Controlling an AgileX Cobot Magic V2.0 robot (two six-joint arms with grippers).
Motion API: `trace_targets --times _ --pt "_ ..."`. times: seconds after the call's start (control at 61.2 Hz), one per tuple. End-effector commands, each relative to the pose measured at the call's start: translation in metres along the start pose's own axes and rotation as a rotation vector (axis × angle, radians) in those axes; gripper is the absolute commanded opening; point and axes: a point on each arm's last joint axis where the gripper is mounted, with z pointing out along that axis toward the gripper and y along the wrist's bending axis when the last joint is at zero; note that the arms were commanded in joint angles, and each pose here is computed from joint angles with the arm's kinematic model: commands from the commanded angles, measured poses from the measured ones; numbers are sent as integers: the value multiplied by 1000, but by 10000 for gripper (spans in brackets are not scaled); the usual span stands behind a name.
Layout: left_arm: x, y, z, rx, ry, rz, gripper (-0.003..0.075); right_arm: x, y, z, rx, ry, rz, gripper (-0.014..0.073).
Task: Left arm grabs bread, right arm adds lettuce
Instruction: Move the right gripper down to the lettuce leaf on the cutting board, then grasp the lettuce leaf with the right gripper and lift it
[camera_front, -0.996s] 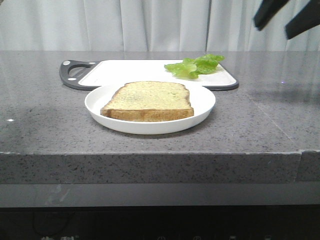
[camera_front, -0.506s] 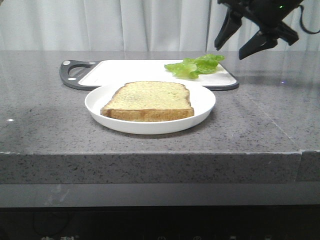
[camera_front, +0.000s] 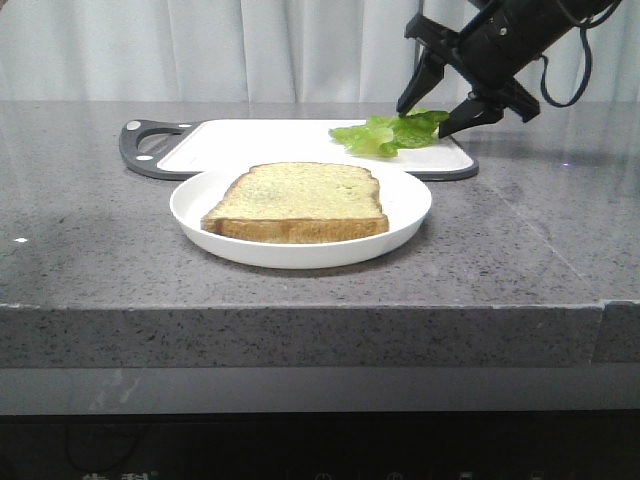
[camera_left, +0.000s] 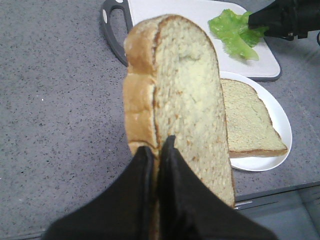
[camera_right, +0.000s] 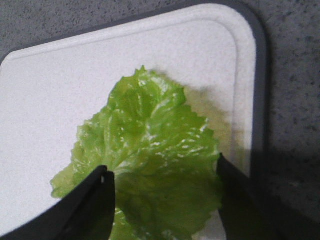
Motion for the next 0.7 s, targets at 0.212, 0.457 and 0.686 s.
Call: trace_targets --times 0.212,0.457,0.686 --pt "-11 -3 -6 14 -92 -9 -20 -13 29 -21 -79 -53 -51 285" --pt "-11 -3 -6 14 -92 -9 -20 -15 29 -21 -82 -74 -44 -55" --pt "-11 -3 -6 14 -92 -9 -20 -16 49 -48 -134 -50 -63 -118"
